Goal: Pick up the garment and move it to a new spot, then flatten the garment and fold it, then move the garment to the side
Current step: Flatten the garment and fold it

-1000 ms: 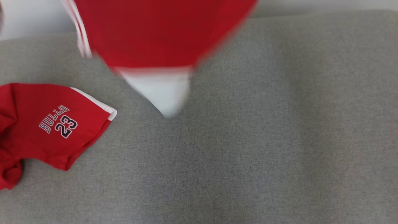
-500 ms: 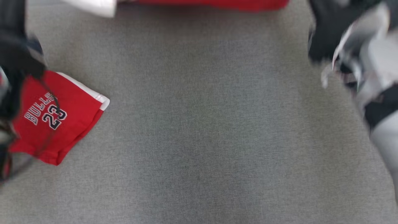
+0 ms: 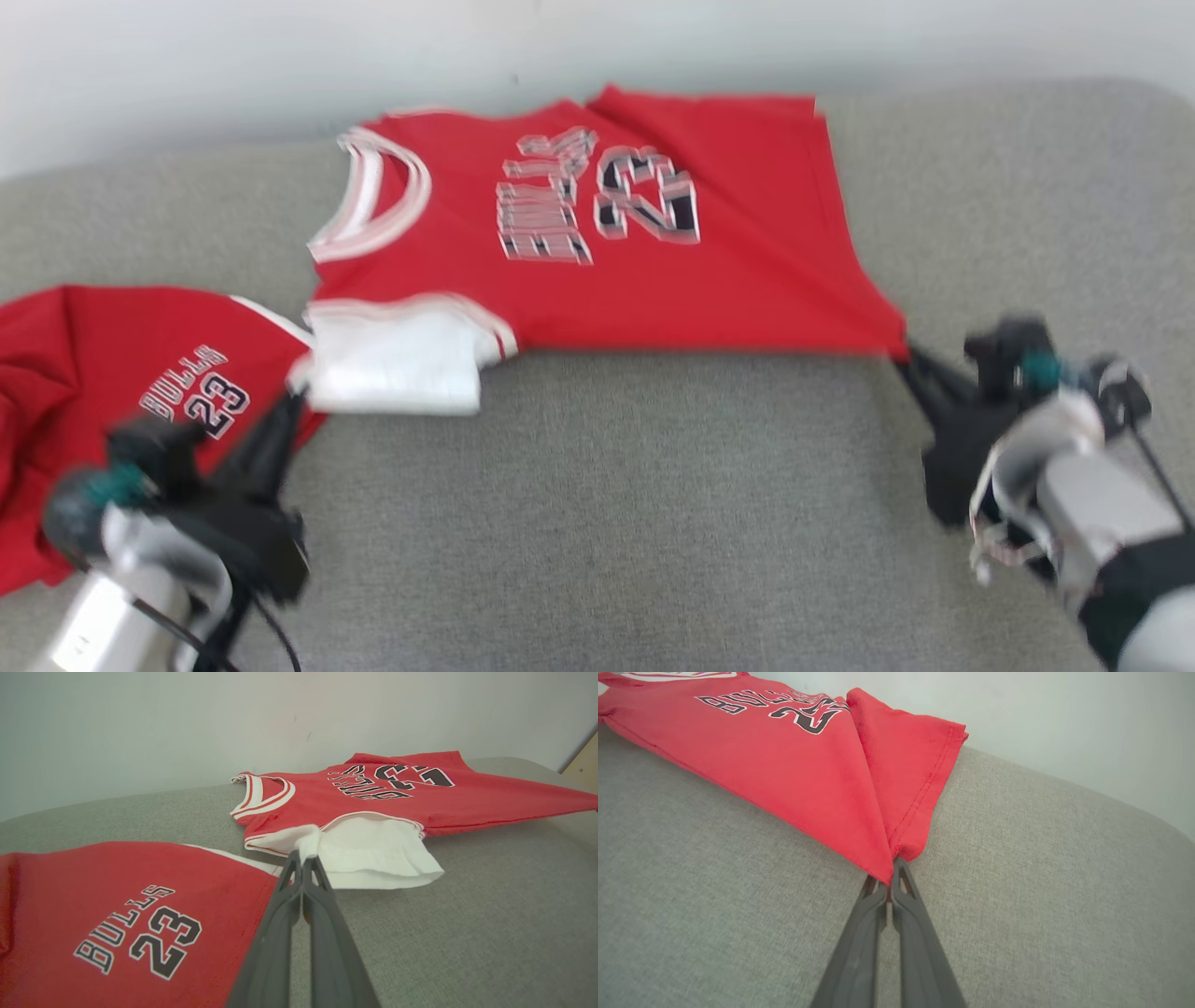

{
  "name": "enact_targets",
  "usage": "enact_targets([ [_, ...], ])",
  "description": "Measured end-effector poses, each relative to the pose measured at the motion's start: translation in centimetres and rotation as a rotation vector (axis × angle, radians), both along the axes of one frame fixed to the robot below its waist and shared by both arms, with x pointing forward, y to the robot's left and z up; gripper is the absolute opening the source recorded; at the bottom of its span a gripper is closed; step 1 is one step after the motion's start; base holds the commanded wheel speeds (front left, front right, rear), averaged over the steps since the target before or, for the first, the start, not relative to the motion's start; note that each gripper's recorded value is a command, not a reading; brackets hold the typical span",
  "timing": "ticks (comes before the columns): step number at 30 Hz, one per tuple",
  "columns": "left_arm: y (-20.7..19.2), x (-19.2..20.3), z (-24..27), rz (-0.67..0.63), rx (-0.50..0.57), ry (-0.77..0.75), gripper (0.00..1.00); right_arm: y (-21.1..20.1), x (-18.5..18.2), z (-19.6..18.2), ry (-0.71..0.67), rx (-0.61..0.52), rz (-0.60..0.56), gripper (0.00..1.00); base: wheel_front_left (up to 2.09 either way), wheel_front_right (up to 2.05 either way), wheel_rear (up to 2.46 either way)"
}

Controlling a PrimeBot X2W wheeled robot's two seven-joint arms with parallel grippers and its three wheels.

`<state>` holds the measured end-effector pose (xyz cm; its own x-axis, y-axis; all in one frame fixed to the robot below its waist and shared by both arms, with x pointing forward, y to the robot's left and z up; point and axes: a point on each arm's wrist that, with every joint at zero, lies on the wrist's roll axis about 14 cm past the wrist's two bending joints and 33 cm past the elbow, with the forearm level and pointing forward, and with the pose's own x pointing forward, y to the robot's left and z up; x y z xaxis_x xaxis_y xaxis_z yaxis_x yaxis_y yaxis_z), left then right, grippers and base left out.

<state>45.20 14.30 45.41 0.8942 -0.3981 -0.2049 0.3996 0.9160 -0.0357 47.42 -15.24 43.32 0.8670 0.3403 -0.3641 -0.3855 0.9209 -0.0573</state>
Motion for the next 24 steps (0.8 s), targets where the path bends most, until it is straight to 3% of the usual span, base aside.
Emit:
enact_targets([
  [4,-0.3,-2.6,-0.2,-0.015,0.055,-0.007,0.0,-0.3,-2.9,-0.7,0.02,0.024,-0.015,0.0,0.0,0.0,0.0],
  [14,-0.1,-9.3,-0.3,0.054,0.027,-0.001,0.0,0.3,-7.7,-0.3,0.014,0.168,-0.082,0.0,0.0,0.0,0.0],
  [24,0.1,-13.0,-1.7,0.095,-0.01,0.065,0.0,0.1,-10.8,-2.2,0.062,0.174,-0.128,0.0,0.0,0.0,0.0],
])
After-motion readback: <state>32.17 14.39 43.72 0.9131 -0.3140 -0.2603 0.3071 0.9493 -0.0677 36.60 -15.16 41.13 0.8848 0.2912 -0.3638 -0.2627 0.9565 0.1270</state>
